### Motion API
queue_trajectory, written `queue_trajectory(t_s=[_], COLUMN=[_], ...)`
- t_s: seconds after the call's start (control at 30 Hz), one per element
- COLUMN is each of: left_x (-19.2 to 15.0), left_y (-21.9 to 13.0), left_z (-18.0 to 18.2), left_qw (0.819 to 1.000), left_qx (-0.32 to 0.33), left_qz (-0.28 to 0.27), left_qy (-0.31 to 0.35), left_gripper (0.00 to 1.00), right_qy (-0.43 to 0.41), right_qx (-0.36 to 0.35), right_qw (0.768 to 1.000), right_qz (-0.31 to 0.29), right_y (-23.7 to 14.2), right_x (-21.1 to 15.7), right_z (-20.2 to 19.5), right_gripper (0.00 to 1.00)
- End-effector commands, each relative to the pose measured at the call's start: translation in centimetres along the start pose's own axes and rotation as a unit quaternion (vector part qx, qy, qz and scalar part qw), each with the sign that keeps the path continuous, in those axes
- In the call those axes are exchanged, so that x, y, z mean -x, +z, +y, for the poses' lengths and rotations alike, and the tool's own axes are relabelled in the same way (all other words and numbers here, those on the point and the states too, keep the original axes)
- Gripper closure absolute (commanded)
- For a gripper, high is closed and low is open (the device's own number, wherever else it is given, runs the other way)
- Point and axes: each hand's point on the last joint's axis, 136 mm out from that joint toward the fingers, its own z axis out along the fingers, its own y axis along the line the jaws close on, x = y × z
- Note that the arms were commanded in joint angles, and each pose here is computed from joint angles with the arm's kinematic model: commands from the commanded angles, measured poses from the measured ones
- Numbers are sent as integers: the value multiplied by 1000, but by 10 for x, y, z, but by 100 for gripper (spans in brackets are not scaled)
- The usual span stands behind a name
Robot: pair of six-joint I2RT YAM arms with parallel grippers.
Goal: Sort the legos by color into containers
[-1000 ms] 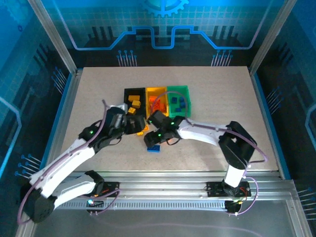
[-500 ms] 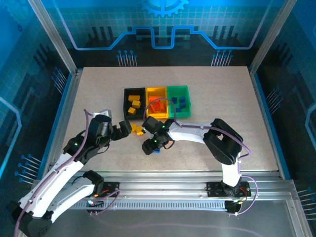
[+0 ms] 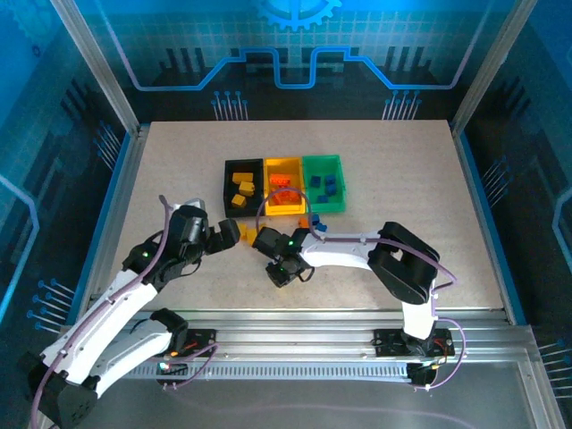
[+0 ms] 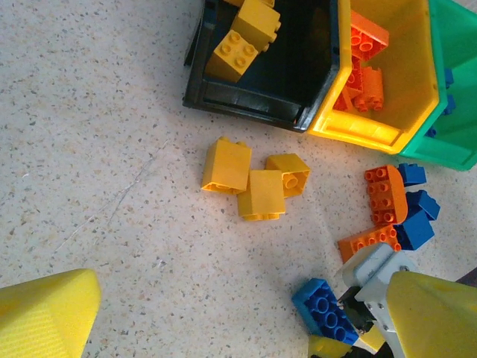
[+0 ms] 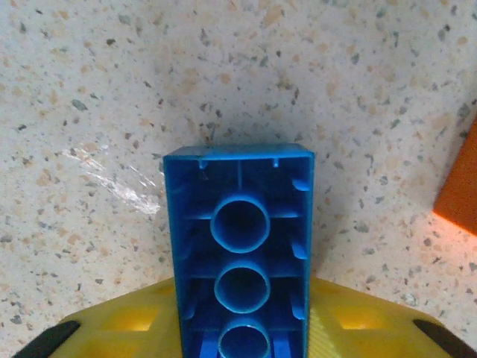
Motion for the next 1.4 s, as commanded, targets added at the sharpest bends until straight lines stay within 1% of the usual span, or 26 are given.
queue_trajectory(t_s=[0.0, 0.1, 0.17, 0.3, 0.37, 0.43, 0.53, 0.63, 0.77, 0.83, 0.9, 1.0, 1.07, 1.1, 1.13, 1.23, 1.3, 1.37], left_x=[-3, -8, -12, -22, -25, -27, -29, -33, -39, -41, -43, -45, -45, -44, -44, -46, -51, -63], left_y=[4, 8, 12, 21, 25, 28, 31, 34, 38, 41, 44, 49, 52, 52, 54, 58, 62, 73], left_z=[0, 1, 0, -3, -6, -10, -11, -14, -20, -22, -26, -34, -41, -46, -52, -77, -97, -116], left_qw=[1000, 1000, 1000, 999, 998, 998, 997, 996, 994, 993, 992, 989, 987, 986, 985, 979, 971, 958], left_qx=[-3, -2, -7, -21, -29, -36, -36, -42, -59, -64, -71, -83, -91, -96, -102, -118, -128, -125], left_qz=[10, 18, 26, 43, 52, 58, 67, 79, 94, 100, 108, 120, 126, 127, 128, 130, 135, 149], left_qy=[1, -1, -4, -11, -14, -14, -12, -9, -2, 2, 7, 19, 32, 40, 53, 105, 153, 209], left_gripper=[1, 1, 1, 1, 1, 1, 1, 1, 1, 1, 1, 1, 1, 1, 1, 1, 1, 1], right_qy=[-7, 4, 31, 114, 180, 242, 303, 330, 355, 370, 381, 393, 395, 393, 390, 392, 396, 400], right_qx=[-3, 2, -3, -39, -57, -76, -85, -101, -150, -154, -156, -145, -133, -128, -123, -106, -91, -78], right_qw=[999, 996, 993, 977, 965, 952, 938, 932, 917, 911, 907, 905, 905, 905, 906, 904, 902, 900], right_qz=[-45, -85, -114, -176, -181, -170, -145, -114, -101, -97, -90, -80, -89, -97, -106, -130, -143, -155], right_y=[-19, -45, -68, -114, -126, -127, -111, -94, -83, -79, -76, -73, -77, -81, -86, -101, -108, -115], right_x=[19, 30, 38, 59, 69, 76, 90, 105, 119, 123, 127, 134, 139, 142, 143, 141, 134, 122], right_z=[3, -5, -23, -84, -123, -157, -194, -216, -245, -254, -260, -261, -258, -256, -254, -248, -242, -236], right_gripper=[67, 68, 68, 69, 69, 69, 69, 69, 68, 68, 64, 50, 37, 34, 33, 31, 31, 31])
